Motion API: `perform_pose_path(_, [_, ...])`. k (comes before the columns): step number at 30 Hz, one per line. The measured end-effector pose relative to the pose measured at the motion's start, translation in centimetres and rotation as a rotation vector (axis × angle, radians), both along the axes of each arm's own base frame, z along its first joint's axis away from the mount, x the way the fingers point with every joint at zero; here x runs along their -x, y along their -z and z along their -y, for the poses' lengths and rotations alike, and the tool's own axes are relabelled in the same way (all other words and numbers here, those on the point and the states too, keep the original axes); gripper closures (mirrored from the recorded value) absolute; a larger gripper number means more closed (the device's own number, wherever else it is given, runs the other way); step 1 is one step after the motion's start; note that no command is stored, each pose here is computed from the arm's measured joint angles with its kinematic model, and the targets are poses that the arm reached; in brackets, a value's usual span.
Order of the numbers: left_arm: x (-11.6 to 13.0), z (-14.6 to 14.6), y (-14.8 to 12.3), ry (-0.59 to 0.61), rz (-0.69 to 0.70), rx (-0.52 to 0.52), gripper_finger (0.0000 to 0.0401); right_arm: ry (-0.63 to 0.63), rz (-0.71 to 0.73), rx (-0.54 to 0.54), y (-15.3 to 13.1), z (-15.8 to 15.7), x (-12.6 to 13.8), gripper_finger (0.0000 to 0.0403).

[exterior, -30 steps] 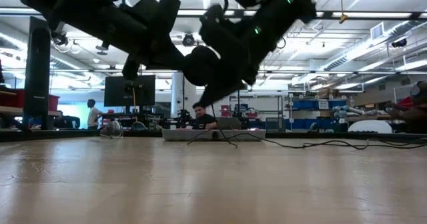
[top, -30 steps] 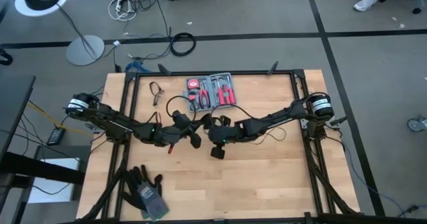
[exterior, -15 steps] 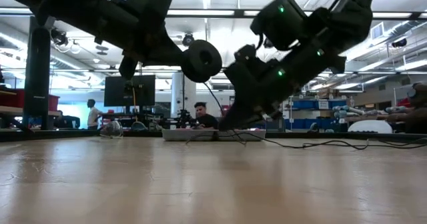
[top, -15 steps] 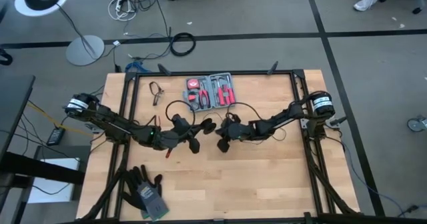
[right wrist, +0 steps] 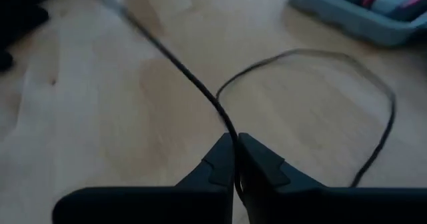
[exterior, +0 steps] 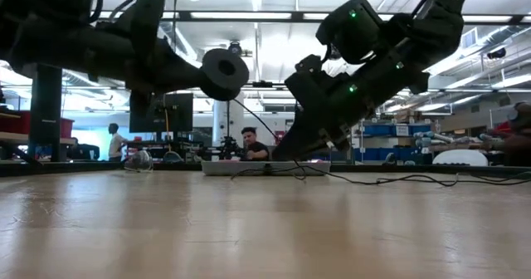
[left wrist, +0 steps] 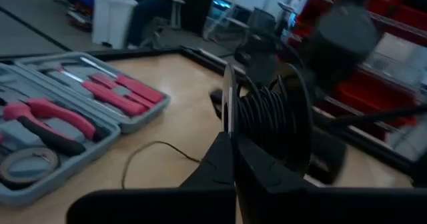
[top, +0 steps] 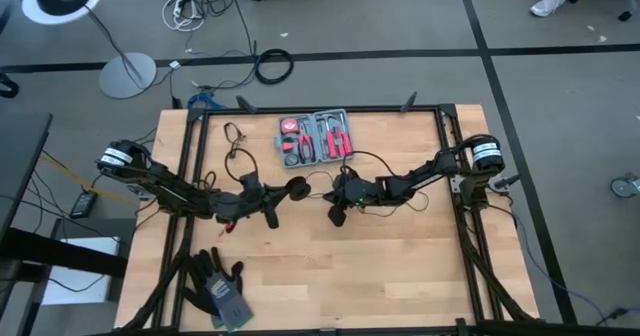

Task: Coil cords
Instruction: Coil the black wire onto the black spool

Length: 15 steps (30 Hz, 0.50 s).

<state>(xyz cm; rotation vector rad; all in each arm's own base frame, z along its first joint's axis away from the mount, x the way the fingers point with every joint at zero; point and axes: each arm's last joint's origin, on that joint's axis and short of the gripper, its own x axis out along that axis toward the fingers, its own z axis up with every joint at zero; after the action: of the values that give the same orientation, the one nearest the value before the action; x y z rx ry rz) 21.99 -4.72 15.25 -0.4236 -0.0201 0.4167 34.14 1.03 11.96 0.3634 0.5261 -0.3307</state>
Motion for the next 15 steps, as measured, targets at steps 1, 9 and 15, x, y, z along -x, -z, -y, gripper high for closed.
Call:
perform_pose_path(1, [0.0,0.0,0.1,0.015,-0.006,-0.001,0.0401,0.008,-0.002,0.001,-0.2,0.3,0.1,0.0387])
perform_pose_path(9, [0.0,0.1,0.0,0.059,-0.012,-0.026,0.0401,-0.044,-0.022,-0.034,-3.5,2.6,1.4,0.0396])
perform_pose_path(15, [0.0,0.2,0.0,0.062,-0.013,-0.039,0.0401,-0.148,0.001,-0.015,-5.2,2.4,1.9,0.0380])
